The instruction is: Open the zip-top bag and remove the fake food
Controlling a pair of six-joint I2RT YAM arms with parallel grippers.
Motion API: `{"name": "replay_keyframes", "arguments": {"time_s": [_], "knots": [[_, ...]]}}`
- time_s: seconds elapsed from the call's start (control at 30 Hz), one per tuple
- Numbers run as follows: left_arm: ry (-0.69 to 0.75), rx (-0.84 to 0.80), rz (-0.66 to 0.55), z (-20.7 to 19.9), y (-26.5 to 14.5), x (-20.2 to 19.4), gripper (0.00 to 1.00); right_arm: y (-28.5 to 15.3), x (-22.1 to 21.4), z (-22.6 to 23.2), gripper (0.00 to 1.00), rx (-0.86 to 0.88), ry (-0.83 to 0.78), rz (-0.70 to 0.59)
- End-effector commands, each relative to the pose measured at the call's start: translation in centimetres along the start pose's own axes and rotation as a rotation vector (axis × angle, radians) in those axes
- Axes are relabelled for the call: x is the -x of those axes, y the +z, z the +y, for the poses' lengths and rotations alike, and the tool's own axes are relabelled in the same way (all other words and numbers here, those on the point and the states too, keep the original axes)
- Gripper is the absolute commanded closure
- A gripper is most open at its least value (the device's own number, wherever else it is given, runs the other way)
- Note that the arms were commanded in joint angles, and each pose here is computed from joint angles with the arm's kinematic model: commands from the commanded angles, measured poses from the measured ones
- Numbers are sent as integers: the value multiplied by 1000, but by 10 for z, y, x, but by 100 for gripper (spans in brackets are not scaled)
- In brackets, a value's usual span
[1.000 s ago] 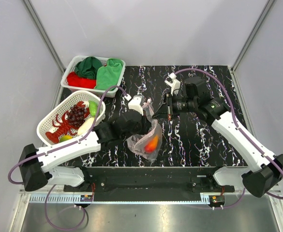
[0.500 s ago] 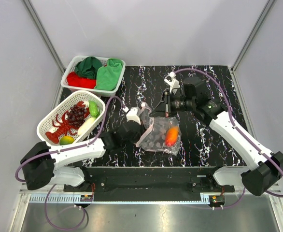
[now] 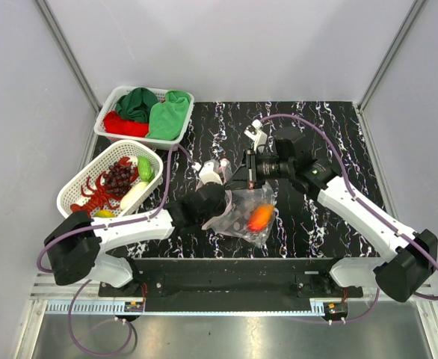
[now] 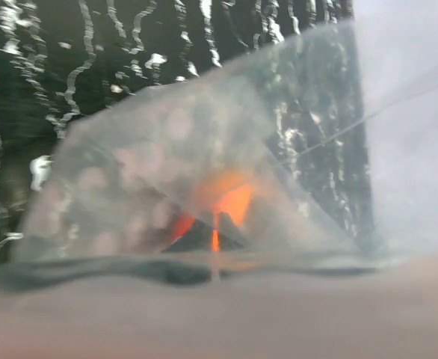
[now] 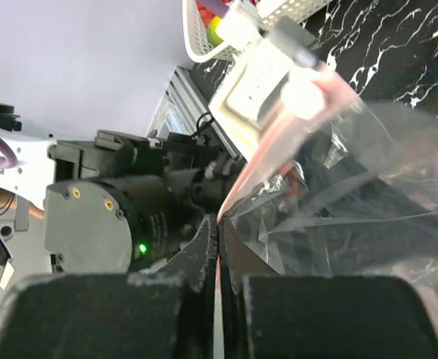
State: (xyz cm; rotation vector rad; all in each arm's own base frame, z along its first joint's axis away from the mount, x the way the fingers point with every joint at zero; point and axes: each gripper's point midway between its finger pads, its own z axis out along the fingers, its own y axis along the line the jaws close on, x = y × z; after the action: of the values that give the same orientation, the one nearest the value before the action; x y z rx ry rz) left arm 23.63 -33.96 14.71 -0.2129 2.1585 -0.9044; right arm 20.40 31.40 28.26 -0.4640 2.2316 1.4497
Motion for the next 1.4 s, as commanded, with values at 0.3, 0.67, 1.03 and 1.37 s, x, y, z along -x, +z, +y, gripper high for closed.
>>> {"name": "replay_keyframes", "arguments": {"time_s": [0.3, 0.67, 1.03, 1.37], "knots": [[47, -122, 69, -14, 5, -25, 81, -14, 9, -43, 35, -260, 26, -87], [100, -138, 120, 1, 6, -45, 78, -115, -48, -170, 18, -726, 340, -252], [149, -252, 205, -16, 14, -64, 64, -117, -109, -208, 33, -759, 598, -269], [123, -392, 298, -34, 19, -79, 52, -87, -137, -234, 41, -675, 639, -218]]}}
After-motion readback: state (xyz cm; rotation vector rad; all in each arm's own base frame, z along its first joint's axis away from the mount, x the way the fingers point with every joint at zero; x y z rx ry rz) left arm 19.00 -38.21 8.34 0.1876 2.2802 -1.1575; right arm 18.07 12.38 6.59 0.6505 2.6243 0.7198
